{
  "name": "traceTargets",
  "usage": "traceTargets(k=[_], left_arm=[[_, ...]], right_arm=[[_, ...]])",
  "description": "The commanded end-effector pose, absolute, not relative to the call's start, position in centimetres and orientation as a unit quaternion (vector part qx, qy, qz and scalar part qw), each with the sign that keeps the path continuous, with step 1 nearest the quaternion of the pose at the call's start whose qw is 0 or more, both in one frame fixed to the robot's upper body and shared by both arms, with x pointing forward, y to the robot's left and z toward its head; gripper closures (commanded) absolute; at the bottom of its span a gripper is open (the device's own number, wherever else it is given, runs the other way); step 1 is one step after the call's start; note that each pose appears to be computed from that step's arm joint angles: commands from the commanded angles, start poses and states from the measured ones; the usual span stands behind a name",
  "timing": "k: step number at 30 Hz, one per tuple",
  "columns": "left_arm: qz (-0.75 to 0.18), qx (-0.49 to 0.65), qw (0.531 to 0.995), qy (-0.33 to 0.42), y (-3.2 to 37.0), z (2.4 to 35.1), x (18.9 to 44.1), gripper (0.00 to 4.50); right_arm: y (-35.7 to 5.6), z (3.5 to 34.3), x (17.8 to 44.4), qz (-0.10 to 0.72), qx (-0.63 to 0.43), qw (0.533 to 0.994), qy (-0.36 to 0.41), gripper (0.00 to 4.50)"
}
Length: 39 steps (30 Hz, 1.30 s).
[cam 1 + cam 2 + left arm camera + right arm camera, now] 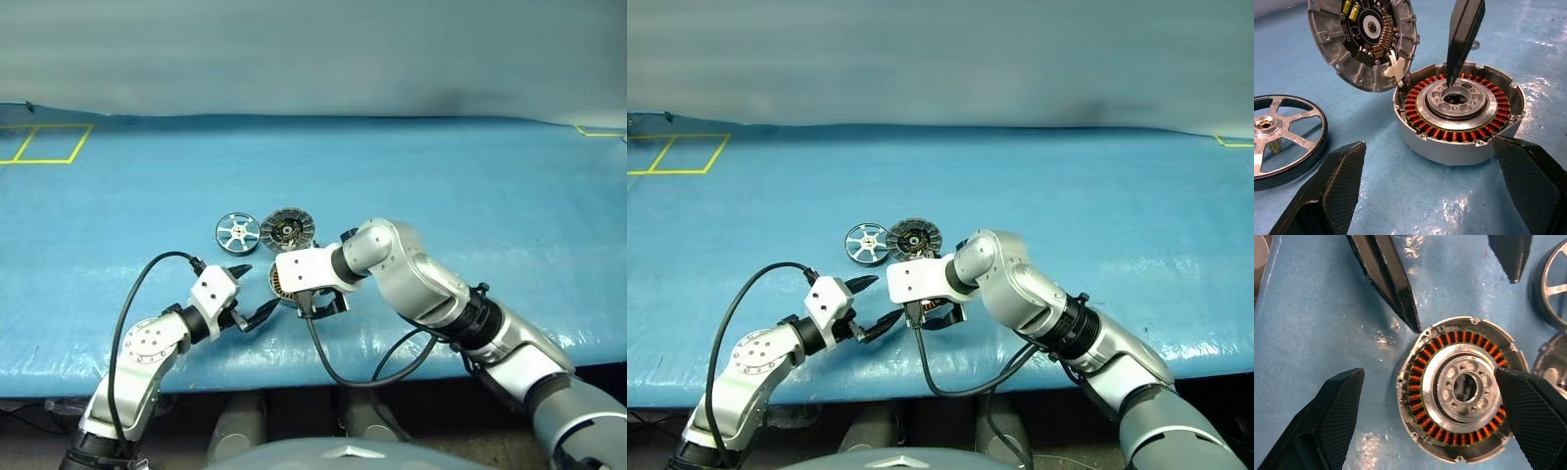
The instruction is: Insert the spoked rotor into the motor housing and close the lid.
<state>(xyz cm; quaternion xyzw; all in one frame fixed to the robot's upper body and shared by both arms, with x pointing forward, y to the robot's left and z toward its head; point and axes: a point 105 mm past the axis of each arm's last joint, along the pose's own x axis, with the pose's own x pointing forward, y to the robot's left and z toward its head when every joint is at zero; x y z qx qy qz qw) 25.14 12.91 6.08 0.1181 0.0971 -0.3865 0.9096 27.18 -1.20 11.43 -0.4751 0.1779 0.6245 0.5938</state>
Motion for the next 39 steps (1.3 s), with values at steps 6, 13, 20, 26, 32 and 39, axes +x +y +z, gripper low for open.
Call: traceTargets(k=[6, 13, 20, 26, 32, 39], left_arm=[[-0.394, 0.120, 0.908, 0.084, 12.7, 6.9, 25.4, 0.00], [-0.385, 0.124, 0.910, 0.089, 13.5, 7.0, 25.1, 0.00], [-0.384, 0.125, 0.910, 0.092, 13.7, 7.2, 24.9, 0.00], [-0.389, 0.123, 0.908, 0.094, 13.5, 7.3, 24.9, 0.00], [-0.392, 0.124, 0.907, 0.094, 13.5, 7.4, 25.1, 0.00], [-0.389, 0.125, 0.908, 0.095, 13.8, 7.4, 24.9, 0.00]], right_arm=[[-3.6, 15.9, 26.8, 0.611, -0.379, 0.686, 0.113, 0.01], [-9.3, 16.4, 26.5, 0.534, -0.226, 0.809, 0.096, 0.01], [-12.5, 14.7, 26.5, 0.408, -0.100, 0.904, 0.078, 0.01], [-12.7, 11.4, 28.2, 0.292, -0.072, 0.952, 0.056, 0.01], [-13.1, 8.9, 30.4, 0.205, -0.079, 0.975, 0.043, 0.01], [-14.0, 6.3, 31.6, 0.151, -0.073, 0.984, 0.060, 0.01]])
